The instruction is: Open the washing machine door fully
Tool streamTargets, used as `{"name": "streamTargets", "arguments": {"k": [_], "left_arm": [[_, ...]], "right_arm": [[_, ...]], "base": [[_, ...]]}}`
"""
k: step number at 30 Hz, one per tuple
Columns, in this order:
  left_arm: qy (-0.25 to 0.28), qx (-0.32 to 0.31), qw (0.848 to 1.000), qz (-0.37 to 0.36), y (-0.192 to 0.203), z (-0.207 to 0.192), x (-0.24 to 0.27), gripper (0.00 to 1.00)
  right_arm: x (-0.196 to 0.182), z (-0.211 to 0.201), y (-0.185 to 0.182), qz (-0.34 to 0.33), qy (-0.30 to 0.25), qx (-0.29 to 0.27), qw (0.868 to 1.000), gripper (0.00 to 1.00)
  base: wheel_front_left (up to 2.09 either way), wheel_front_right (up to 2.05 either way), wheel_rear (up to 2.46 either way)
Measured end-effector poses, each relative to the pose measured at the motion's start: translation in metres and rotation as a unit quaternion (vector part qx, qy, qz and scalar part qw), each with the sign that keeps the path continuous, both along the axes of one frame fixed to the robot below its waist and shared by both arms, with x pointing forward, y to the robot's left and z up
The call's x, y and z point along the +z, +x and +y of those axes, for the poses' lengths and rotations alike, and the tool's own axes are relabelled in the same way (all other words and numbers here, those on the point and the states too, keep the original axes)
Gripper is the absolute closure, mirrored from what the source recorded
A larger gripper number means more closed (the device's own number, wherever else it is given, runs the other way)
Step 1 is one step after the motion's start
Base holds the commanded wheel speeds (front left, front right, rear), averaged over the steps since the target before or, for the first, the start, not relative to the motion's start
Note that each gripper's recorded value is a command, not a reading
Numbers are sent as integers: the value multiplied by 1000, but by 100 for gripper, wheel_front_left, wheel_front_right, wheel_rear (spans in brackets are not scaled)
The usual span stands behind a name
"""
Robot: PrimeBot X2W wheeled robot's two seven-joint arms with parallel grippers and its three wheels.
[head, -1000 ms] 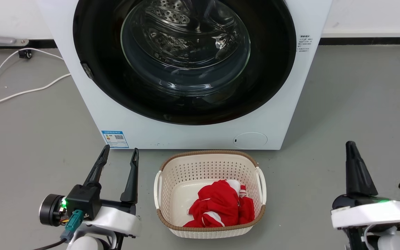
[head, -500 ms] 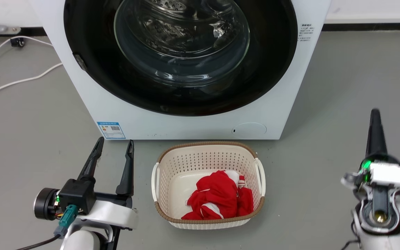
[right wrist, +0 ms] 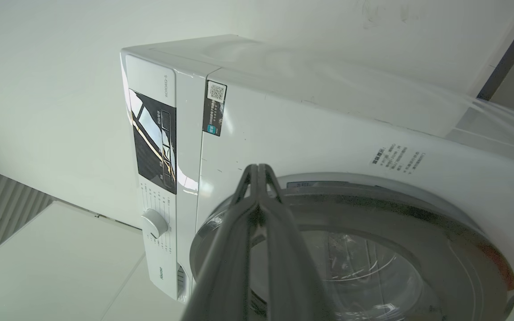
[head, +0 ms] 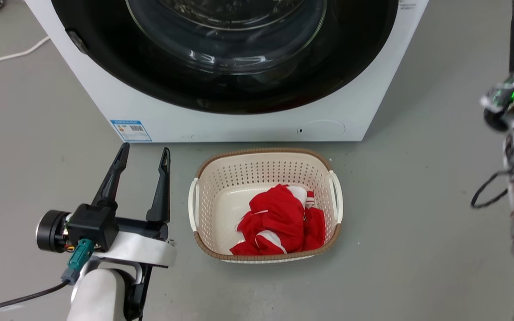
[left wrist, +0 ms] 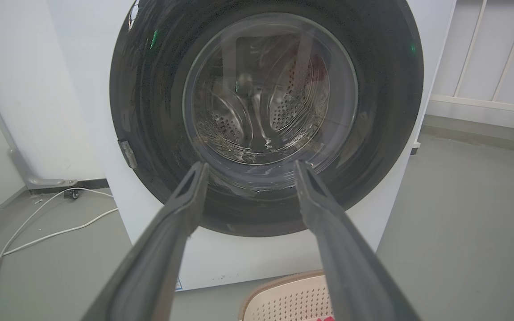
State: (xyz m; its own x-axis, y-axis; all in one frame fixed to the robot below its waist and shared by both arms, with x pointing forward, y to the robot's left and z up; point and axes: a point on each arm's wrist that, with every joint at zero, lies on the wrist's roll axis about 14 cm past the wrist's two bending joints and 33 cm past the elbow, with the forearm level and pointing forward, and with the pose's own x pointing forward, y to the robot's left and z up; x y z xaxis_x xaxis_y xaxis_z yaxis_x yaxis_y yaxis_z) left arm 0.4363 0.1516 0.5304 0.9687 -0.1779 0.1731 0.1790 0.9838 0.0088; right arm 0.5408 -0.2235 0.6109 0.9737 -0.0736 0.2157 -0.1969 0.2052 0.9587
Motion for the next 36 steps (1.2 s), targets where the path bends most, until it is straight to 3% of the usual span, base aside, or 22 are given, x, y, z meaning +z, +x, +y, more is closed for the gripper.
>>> {"name": "streamTargets", "arguments": {"k": [7, 15, 22, 36], "left_arm": [[1, -4, 1000, 4, 17, 0, -8, 0], [5, -2, 1000, 8, 35, 2, -18, 0], [5, -4, 1000, 17, 47, 2, -31, 0], [3, -3, 999, 35, 57, 2, -50, 0]], "right_arm": [[18, 31, 57, 32, -81, 102, 991, 100], [14, 65, 105, 96, -165, 182, 965, 100], [-4, 92, 130, 141, -201, 230, 942, 100], [-29, 116, 144, 181, -219, 288, 915, 100]], "base": [[0, 0, 0], [0, 0, 0], [0, 0, 0], [0, 0, 0]]}}
